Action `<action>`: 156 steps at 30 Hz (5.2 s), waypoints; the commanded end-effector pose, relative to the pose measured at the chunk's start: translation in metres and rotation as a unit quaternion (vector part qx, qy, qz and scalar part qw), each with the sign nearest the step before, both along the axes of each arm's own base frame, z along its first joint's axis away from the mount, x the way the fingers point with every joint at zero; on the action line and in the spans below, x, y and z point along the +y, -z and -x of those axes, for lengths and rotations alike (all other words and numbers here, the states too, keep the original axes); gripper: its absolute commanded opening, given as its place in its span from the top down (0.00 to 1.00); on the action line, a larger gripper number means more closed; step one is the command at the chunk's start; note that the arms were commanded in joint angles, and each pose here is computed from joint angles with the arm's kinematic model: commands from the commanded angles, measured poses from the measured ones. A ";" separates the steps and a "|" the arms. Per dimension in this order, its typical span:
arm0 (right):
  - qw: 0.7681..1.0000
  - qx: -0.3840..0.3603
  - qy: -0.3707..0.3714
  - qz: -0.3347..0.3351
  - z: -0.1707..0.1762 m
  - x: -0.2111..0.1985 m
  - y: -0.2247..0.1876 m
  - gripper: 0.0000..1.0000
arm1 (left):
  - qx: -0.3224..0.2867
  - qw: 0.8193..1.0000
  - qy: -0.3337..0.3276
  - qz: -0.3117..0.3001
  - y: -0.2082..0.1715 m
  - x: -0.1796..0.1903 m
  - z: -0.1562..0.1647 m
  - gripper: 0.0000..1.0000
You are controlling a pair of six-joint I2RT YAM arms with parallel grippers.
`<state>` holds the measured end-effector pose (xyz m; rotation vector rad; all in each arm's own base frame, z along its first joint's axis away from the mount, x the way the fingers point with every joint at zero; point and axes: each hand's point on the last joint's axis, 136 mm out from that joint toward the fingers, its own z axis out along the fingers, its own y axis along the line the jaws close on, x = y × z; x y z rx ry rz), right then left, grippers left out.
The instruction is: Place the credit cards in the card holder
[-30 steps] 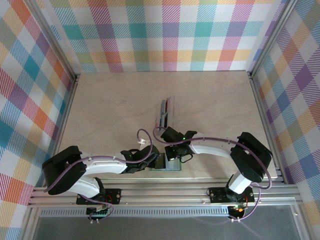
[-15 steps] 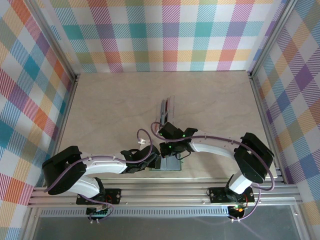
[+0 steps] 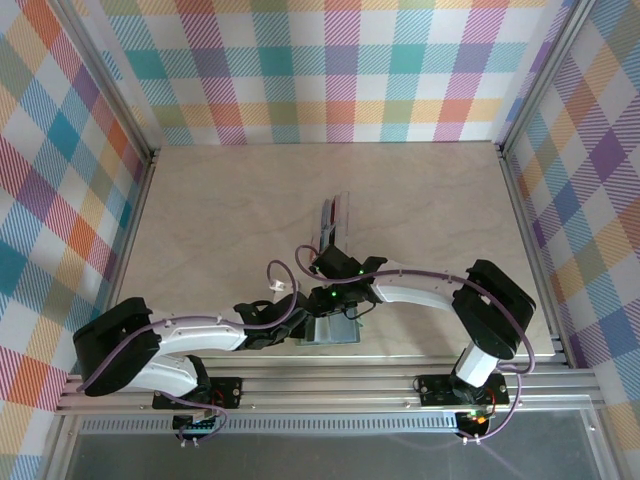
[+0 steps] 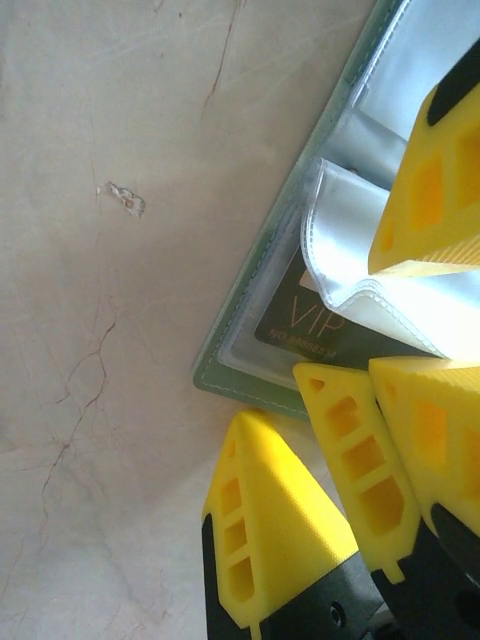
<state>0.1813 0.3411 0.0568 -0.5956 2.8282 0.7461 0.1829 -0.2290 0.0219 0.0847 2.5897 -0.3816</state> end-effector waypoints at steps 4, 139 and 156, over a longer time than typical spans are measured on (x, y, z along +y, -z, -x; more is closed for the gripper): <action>1.000 0.008 -0.007 -0.018 0.000 0.006 -0.004 0.62 | 0.021 0.999 0.003 -0.040 0.012 0.020 0.014 0.61; 0.998 0.062 0.019 -0.013 -0.002 -0.014 0.030 0.25 | -0.001 0.989 0.117 0.088 -0.030 -0.020 0.043 0.32; 0.999 0.042 0.021 -0.022 -0.008 -0.014 0.009 0.24 | -0.006 0.997 0.072 -0.010 -0.009 0.004 0.035 0.35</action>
